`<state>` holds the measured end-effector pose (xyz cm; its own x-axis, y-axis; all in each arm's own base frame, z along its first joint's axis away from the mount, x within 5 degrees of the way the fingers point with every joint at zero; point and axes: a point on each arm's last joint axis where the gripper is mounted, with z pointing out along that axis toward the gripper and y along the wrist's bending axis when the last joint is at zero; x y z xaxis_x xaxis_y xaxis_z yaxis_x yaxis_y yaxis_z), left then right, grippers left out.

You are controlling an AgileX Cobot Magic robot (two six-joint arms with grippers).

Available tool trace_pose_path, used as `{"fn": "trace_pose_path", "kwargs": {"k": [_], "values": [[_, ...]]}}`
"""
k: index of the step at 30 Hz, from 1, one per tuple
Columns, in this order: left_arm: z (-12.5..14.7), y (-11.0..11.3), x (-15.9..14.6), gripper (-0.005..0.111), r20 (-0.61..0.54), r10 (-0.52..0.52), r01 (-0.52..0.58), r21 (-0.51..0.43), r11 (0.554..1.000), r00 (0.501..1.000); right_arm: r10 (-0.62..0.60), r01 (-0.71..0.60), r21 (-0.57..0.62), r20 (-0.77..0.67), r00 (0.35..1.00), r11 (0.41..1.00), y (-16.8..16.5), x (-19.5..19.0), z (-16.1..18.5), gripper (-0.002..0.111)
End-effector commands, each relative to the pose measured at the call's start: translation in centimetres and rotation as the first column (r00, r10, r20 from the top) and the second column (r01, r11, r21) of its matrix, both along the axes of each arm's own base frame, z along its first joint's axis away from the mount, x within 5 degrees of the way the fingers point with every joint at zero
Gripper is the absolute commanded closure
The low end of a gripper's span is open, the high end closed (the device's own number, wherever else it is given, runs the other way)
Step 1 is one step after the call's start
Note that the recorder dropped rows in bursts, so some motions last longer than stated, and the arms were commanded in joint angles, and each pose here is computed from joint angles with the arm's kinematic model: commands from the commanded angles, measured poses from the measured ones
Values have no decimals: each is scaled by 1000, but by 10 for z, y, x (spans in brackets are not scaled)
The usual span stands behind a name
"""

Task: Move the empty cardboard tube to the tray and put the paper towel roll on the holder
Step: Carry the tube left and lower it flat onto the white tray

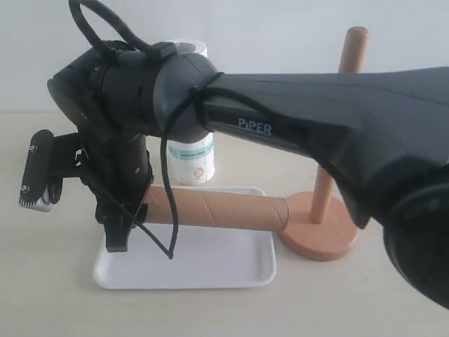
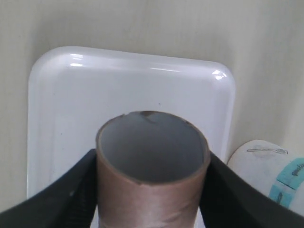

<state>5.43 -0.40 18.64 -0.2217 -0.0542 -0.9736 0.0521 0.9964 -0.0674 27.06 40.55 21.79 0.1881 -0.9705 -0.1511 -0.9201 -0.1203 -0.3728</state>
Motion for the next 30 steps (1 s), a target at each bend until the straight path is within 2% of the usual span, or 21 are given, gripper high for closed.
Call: {"fn": "trace_pose_path", "kwargs": {"k": [1,5,7,23,26,28,30], "values": [[-1,0,0,102,-1,0,0,-7,1000,1000,5,-5,23,14,1000,1000,5,2,-3,104],[-1,0,0,102,-1,0,0,-7,1000,1000,11,-12,66,14,1000,998,10,2,-6,78],[-1,0,0,102,-1,0,0,-7,1000,1000,4,-5,73,12,1000,997,12,3,-10,70],[-1,0,0,102,1,0,0,-7,1000,1000,-30,31,64,-13,999,997,13,4,-23,68],[-1,0,0,102,1,0,0,-7,1000,1000,-44,45,69,-18,999,997,14,4,-24,56],[-1,0,0,102,1,0,0,-7,1000,1000,-66,68,79,-24,998,995,14,4,-24,43],[-1,0,0,102,1,0,0,-7,1000,1000,-81,83,84,-27,996,993,14,4,-24,38]]}}
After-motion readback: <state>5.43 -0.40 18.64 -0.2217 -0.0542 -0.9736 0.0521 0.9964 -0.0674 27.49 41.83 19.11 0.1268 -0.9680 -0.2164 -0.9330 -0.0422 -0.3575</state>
